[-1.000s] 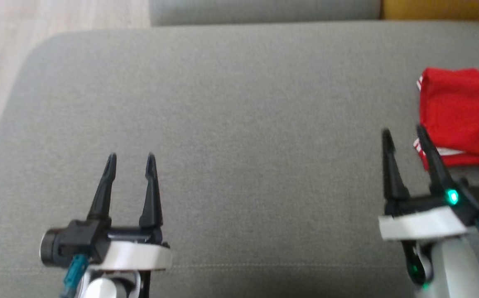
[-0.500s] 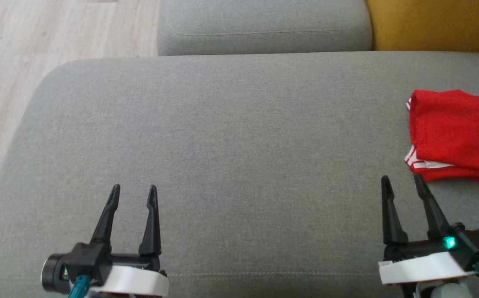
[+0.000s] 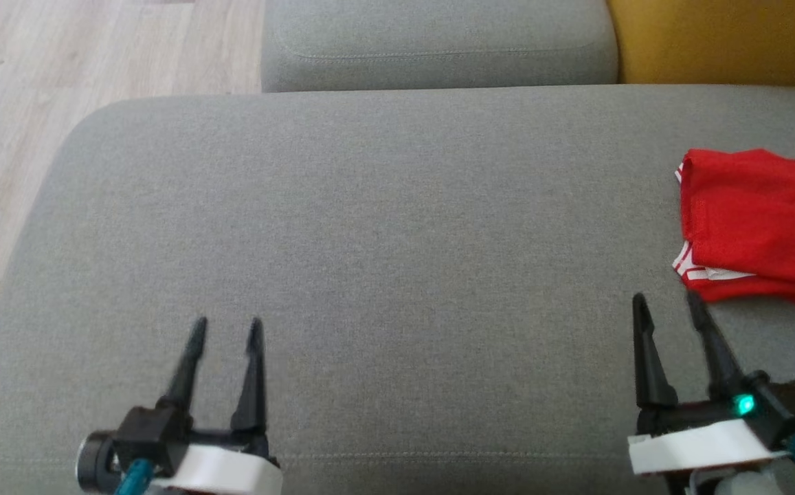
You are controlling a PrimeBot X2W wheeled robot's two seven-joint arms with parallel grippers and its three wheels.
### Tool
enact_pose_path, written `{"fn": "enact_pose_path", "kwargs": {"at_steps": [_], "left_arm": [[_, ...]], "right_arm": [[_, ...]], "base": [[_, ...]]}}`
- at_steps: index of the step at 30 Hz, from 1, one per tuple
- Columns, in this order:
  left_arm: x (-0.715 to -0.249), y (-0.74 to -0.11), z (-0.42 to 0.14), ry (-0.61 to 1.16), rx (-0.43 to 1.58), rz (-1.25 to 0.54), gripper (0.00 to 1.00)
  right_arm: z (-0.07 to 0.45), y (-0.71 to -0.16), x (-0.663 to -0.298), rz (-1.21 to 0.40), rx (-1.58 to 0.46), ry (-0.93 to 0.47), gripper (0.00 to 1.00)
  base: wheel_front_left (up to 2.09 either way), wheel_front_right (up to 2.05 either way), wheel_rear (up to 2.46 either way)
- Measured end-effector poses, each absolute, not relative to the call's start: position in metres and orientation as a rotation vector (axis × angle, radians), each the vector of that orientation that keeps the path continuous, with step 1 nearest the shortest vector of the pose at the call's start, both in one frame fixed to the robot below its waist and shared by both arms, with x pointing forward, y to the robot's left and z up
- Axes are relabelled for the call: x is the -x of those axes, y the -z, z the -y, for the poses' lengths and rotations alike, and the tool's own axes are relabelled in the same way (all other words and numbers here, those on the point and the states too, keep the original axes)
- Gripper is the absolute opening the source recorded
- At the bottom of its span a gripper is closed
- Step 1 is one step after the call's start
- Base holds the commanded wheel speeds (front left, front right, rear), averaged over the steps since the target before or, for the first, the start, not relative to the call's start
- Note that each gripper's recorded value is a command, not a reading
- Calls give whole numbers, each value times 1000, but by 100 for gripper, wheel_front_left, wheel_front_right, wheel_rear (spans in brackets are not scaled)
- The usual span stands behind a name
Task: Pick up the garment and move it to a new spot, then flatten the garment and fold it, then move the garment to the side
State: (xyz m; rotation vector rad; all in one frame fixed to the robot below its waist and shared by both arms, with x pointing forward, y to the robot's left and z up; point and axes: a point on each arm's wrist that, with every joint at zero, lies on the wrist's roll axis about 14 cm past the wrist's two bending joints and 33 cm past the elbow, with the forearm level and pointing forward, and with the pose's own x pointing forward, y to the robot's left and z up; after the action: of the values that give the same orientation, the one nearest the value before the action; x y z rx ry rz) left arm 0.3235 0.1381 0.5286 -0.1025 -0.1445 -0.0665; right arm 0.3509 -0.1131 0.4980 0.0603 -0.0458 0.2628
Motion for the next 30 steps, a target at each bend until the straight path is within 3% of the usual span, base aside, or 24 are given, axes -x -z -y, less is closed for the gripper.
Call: {"fn": "enact_pose_path", "kwargs": {"at_steps": [6,30], "left_arm": [[-310,-488,-140,52,112,14,0],[-318,-472,-150,5,380,-75,0]], "right_arm": [[117,-462,-337,-74,-69,-250,0],[135,-459,-341,-114,-353,-146,0]], "base": [[0,0,0],[0,0,0]]}}
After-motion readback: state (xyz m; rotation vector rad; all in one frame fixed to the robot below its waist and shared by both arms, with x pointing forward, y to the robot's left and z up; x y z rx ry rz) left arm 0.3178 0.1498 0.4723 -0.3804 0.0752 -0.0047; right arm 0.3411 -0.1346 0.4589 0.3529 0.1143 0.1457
